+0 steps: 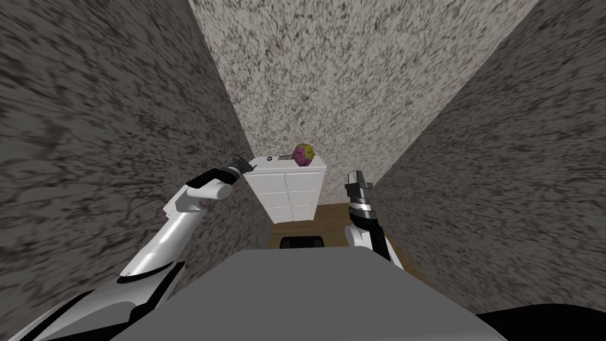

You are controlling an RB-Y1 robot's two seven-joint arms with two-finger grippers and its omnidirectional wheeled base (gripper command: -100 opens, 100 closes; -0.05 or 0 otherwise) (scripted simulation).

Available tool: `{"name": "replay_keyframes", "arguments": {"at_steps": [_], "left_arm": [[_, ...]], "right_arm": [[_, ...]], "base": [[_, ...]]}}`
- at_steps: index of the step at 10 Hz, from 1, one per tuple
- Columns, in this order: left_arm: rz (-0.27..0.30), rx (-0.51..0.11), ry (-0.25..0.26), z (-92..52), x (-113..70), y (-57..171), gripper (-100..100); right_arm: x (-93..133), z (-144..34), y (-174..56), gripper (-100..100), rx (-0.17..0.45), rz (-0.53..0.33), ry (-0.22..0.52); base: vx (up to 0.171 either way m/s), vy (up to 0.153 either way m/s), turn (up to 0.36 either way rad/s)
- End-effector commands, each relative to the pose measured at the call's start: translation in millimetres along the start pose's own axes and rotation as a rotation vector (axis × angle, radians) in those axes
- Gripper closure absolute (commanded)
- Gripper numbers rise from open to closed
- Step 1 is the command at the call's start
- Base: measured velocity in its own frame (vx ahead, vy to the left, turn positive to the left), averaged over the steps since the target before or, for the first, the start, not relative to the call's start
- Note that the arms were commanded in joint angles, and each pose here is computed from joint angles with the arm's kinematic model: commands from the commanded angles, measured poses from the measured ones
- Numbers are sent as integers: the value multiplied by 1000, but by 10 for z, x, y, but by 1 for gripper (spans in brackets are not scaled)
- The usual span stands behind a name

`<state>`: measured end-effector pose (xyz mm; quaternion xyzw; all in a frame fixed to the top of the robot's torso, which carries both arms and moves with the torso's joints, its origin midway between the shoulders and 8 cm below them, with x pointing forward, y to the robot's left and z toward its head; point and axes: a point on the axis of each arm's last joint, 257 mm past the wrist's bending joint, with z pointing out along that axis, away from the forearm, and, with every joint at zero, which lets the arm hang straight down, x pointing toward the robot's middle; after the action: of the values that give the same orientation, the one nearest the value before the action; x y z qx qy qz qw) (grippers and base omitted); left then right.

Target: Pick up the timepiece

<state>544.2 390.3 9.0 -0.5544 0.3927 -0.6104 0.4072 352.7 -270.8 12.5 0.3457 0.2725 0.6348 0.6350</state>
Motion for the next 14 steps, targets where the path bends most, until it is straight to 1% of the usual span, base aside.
{"name": "replay_keyframes", "arguments": {"at_steps": [1, 2, 3, 5, 6, 8, 9, 11, 12, 14], "left_arm": [[-19, -28, -30, 13, -105, -26, -100], [-19, -44, -41, 11, -134, 17, -100], [-56, -43, -68, 56, -255, -152, -100], [-56, -84, -96, 43, -326, -46, -100], [-96, -82, -126, 73, -450, -216, -100], [-97, -121, -154, 53, -518, -114, -100], [-140, -114, -182, 70, -634, -294, -100], [-142, -155, -214, 40, -704, -184, -100], [-188, -148, -243, 43, -819, -357, -100], [-190, -187, -273, 7, -883, -253, -100]], "right_arm": [[0, 0, 0, 0, 0, 0, 0], [0, 0, 0, 0, 0, 0, 0], [0, 0, 0, 0, 0, 0, 0], [0, 0, 0, 0, 0, 0, 0], [0, 0, 0, 0, 0, 0, 0], [0, 0, 0, 0, 0, 0, 0], [0, 0, 0, 0, 0, 0, 0], [0, 0, 0, 0, 0, 0, 0], [0, 0, 0, 0, 0, 0, 0], [0, 0, 0, 0, 0, 0, 0]], "base": [[5, -43, -39], [4, -17, 12], [8, -37, -68], [11, -28, -27], [12, -41, -93], [12, -30, -25], [24, -33, -100], [16, -22, -28], [27, -41, -110], [18, -23, -26]]}}
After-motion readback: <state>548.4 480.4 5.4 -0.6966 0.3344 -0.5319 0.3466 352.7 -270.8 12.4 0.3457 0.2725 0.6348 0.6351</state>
